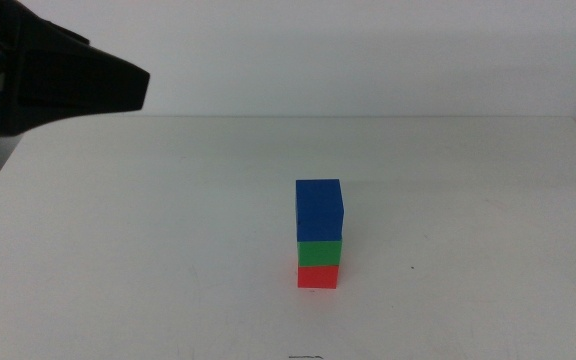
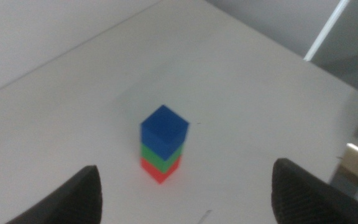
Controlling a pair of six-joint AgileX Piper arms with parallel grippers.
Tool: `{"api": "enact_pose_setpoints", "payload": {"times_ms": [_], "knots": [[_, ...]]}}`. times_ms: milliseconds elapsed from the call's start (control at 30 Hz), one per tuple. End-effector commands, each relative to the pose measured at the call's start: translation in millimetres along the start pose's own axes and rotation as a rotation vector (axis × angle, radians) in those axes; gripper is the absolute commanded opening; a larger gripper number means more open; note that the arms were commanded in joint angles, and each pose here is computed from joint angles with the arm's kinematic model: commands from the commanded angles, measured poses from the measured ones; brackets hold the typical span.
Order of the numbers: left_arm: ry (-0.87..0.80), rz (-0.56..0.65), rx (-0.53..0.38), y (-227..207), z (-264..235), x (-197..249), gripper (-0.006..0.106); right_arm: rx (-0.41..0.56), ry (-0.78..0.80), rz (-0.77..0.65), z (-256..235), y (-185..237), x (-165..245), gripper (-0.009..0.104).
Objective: Stack red cubes first, then green, then blue cubes in a specific spot.
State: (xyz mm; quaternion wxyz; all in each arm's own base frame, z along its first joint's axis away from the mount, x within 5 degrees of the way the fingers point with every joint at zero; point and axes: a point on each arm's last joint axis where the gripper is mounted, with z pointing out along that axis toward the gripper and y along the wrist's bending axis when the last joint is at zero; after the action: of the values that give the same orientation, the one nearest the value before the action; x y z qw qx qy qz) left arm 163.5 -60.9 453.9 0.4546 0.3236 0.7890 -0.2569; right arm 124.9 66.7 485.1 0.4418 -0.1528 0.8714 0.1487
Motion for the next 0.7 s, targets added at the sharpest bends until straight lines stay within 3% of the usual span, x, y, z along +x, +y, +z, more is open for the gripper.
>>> {"api": "enact_pose_setpoints", "payload": {"times_ms": [0,100,367,533,667], "knots": [[-0.091,0.018,-0.063,0.4,-6.1,-11.3,0.093,0.0,-0.093,-0.008,-8.1,-0.4,-8.8,0.076],[-0.146,0.03,-0.249,15.4,-10.0,-14.6,0.093,0.0,-0.093,-0.008,-8.1,-0.4,-8.8,0.076],[-0.299,-0.099,-0.772,34.1,-53.0,-17.9,0.093,0.0,-0.093,-0.008,-8.1,-0.4,-8.8,0.076],[-0.343,-0.178,-0.933,44.0,-65.2,-16.1,0.093,0.0,-0.093,-0.008,-8.1,-0.4,-8.8,0.076],[-0.354,-0.202,-0.973,46.4,-68.1,-15.4,0.093,0.0,-0.093,-0.008,-8.1,-0.4,-8.8,0.076]]}}
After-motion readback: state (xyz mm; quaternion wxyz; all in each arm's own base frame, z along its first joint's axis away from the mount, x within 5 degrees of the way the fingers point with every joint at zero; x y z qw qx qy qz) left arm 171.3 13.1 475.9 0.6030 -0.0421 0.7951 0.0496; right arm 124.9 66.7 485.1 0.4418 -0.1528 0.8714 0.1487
